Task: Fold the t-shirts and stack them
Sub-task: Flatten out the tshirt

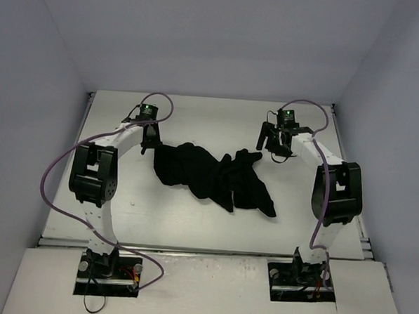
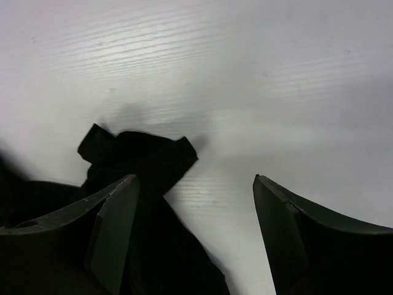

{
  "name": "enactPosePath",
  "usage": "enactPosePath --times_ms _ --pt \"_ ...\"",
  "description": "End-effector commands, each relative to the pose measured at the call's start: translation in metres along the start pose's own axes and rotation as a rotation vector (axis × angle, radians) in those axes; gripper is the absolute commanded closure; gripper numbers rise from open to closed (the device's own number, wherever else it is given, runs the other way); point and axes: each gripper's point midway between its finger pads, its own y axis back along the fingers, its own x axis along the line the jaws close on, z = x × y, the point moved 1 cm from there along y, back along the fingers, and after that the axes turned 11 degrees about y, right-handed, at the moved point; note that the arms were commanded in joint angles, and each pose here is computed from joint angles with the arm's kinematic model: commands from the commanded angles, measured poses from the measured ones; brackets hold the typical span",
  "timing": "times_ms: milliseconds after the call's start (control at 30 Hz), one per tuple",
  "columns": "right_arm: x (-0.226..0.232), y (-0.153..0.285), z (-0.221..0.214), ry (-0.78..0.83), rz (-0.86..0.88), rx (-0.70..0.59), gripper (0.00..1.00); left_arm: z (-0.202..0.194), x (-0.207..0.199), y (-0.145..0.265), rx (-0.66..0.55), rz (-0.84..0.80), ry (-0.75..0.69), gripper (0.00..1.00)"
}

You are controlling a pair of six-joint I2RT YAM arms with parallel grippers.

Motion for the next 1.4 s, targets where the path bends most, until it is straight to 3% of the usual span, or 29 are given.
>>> enactPosePath --times_ms 0,200,367,400,633,767,1000,1133,1367 --pt "0.027 -0.016 0.016 0.008 0.131 -0.023 0.29 0.042 -0.016 0.052 -0.147 -0.089 -0.027 1.0" --pt "0.032 -0.049 0.001 -0.039 0.156 0.03 0.44 0.051 -0.014 0.071 -0.168 -0.084 -0.064 1.0" --pt "0.024 -0.047 0.019 -0.004 0.106 -0.023 0.97 0.067 -0.012 0.088 -0.215 -0.09 -0.049 1.0" --pt "0.02 -0.042 0.027 0.007 0.072 -0.052 0.99 0.071 -0.01 0.092 -0.22 -0.088 -0.044 1.0" --pt "-0.002 0.094 0.157 0.129 -0.094 -0.48 1.0 0.168 -0.004 0.183 -0.477 -0.181 0.088 1.0" --pt "-0.003 0.178 0.204 0.148 -0.111 -0.682 1.0 0.205 -0.017 0.242 -0.594 -0.278 0.108 1.0" --pt "-0.015 0.277 0.238 0.172 -0.207 -0.891 1.0 0.25 -0.04 0.324 -0.772 -0.427 0.094 1.0" --pt "-0.028 0.308 0.245 0.155 -0.269 -0.949 1.0 0.271 -0.037 0.366 -0.879 -0.463 0.076 1.0" --pt "-0.035 0.388 0.246 0.161 -0.33 -1.091 1.0 0.271 -0.025 0.431 -0.974 -0.508 0.092 1.0"
